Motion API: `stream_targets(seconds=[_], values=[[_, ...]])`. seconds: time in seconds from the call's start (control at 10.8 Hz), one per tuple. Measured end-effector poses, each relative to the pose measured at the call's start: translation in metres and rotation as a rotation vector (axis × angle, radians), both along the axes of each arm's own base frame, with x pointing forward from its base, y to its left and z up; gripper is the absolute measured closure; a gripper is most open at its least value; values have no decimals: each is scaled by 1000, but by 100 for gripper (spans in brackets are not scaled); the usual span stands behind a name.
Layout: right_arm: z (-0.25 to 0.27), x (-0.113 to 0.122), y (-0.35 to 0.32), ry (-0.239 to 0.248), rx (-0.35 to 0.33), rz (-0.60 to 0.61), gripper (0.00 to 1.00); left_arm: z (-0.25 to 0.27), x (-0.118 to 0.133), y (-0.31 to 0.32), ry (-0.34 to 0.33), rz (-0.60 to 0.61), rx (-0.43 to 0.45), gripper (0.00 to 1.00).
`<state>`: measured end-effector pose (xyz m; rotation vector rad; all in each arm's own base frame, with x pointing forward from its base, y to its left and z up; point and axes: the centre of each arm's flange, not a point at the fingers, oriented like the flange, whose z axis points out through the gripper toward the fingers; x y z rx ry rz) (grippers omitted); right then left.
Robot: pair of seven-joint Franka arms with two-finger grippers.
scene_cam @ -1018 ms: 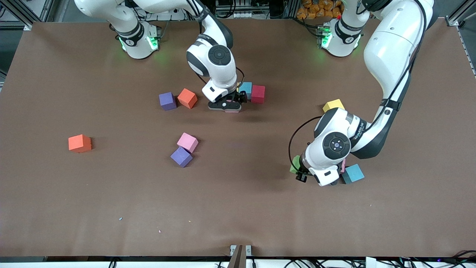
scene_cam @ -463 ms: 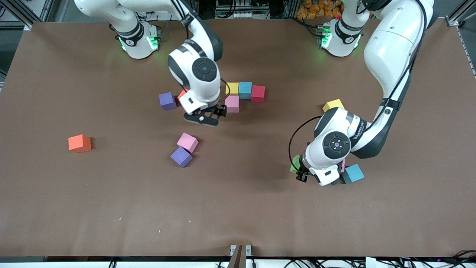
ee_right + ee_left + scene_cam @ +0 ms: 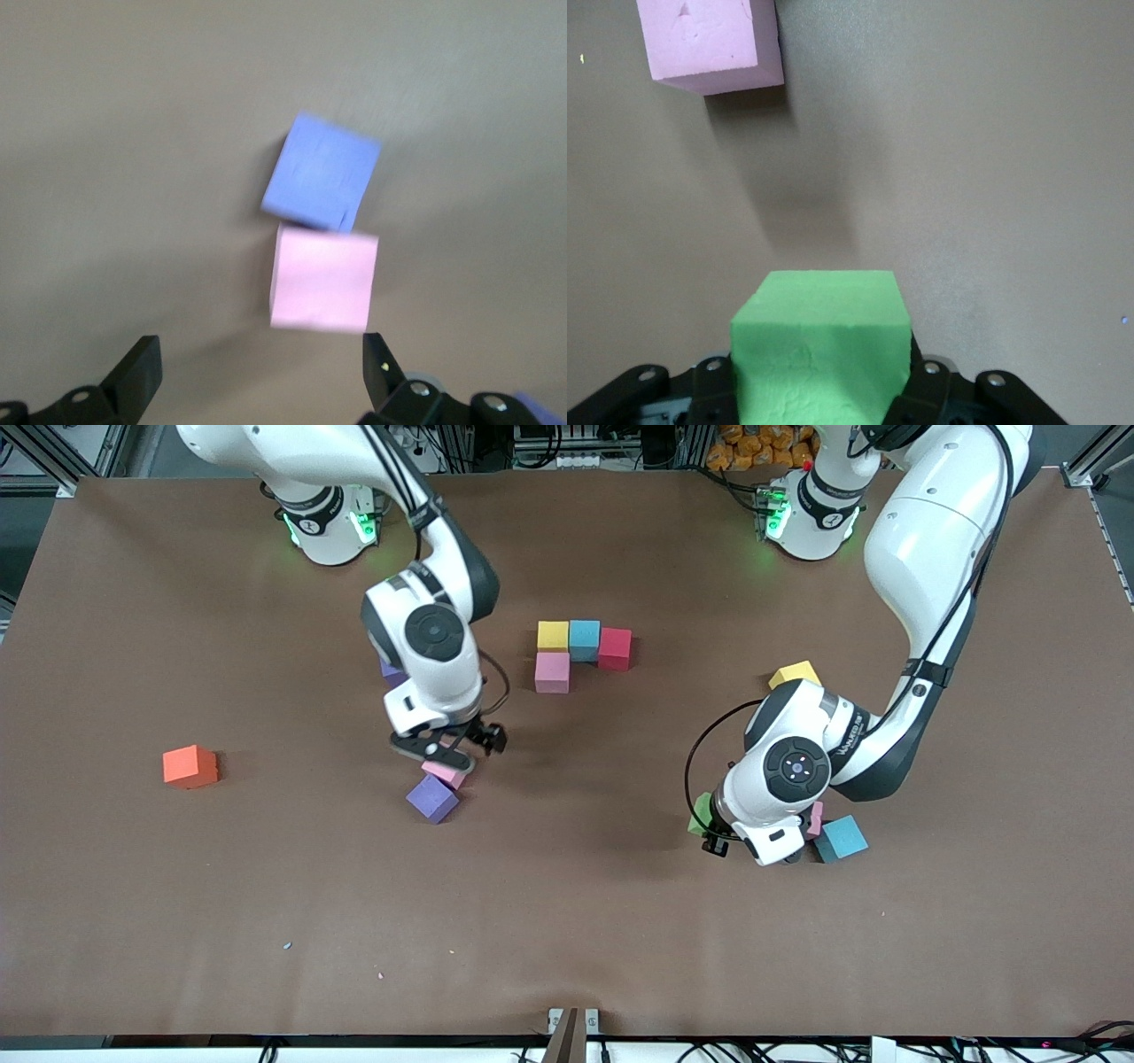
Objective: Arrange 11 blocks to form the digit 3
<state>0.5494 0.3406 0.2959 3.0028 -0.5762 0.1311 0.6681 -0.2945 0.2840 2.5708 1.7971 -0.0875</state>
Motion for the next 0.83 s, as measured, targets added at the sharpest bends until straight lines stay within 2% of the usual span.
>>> stream_targets(seconds=[0.19, 0.28, 0.83], values=[[-12, 22, -27, -41, 5, -55, 0, -1, 0, 0, 1, -1, 1, 40], [-23, 29, -36, -45, 1, -71, 0, -1, -1, 0, 2, -1, 1, 40], [-52, 21, -35, -11, -16, -74, 0, -1, -1, -1, 2, -3, 1, 40]])
